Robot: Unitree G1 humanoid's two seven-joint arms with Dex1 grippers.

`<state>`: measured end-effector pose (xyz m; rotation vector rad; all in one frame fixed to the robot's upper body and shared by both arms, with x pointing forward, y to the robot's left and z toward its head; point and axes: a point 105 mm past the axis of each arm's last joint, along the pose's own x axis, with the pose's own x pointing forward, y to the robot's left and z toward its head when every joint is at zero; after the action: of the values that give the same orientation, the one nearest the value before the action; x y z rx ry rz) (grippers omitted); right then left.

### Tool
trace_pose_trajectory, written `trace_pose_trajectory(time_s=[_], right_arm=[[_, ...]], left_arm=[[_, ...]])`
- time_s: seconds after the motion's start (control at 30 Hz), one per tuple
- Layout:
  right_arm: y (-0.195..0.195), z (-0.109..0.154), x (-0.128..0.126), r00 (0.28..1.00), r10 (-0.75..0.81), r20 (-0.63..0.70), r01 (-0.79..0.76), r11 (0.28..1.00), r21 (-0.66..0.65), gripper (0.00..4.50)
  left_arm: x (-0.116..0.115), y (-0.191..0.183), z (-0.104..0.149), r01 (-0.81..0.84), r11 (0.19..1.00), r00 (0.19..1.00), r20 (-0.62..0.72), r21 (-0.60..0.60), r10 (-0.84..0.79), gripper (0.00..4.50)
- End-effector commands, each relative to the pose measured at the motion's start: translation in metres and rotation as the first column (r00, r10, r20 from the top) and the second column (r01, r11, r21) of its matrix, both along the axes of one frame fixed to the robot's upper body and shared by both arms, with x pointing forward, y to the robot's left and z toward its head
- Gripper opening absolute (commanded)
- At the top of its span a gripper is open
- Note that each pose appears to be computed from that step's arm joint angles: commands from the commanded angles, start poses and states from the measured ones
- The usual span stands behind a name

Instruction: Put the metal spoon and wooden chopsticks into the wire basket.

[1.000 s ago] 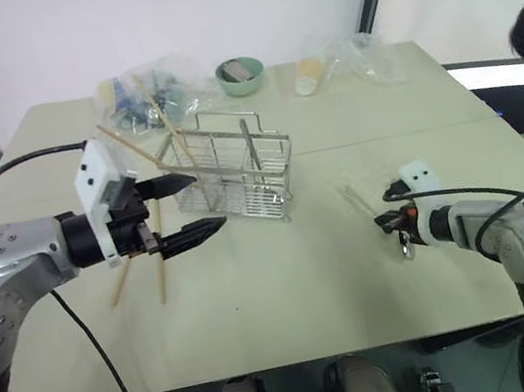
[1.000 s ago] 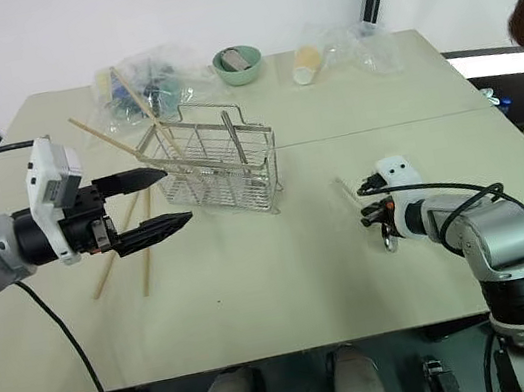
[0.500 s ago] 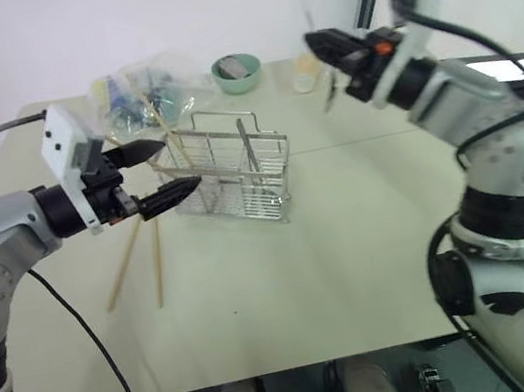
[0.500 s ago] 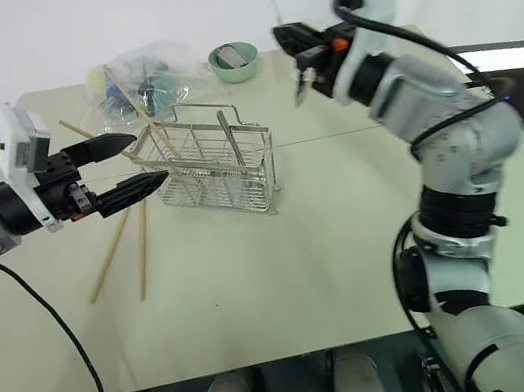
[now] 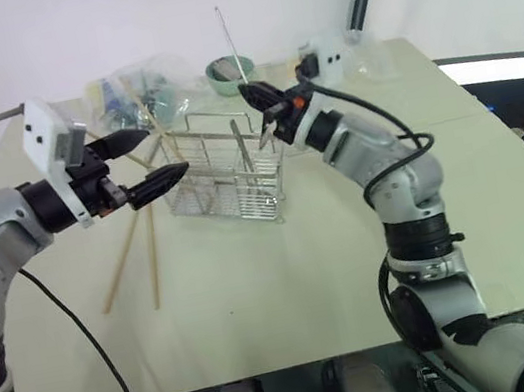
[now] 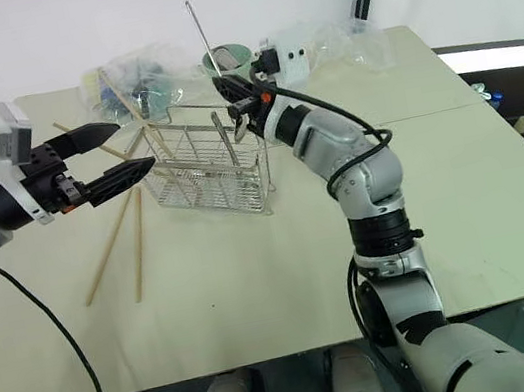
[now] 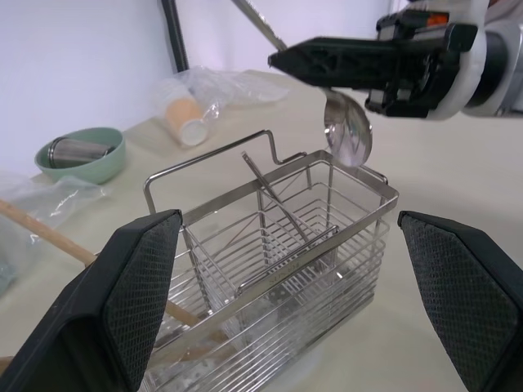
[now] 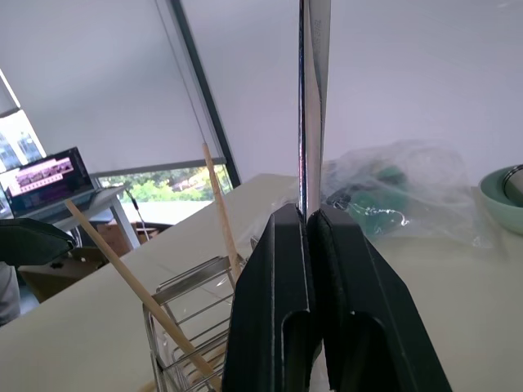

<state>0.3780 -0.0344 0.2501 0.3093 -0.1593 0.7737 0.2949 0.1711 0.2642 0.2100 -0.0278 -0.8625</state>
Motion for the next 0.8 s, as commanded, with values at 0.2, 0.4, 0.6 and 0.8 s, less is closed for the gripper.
trace_pose_trajectory(time_s=[0.2,0.4,0.6,0.8], right_arm=[[-0.006,0.002,0.006,0.997,-0.055,0.049,0.052,0.996,0.068,2.91],[-0.03,0.012,0.008,0.991,-0.12,0.062,0.115,0.991,0.073,4.47],[-0.063,0.061,-0.021,0.972,-0.026,0.233,0.028,1.0,-0.004,4.47],[-0.088,0.064,-0.076,0.923,0.256,0.287,-0.145,0.923,-0.356,4.47]], left_arm=[[-0.004,0.004,0.019,-0.025,1.0,0.997,0.072,-0.009,0.026,4.5],[-0.001,0.008,0.021,-0.059,0.998,0.995,0.077,-0.031,0.061,4.5],[0.005,0.032,0.037,-0.184,0.972,0.975,0.094,-0.149,0.199,4.5],[0.023,0.094,0.048,-0.504,0.82,0.847,0.028,-0.273,0.53,4.5]])
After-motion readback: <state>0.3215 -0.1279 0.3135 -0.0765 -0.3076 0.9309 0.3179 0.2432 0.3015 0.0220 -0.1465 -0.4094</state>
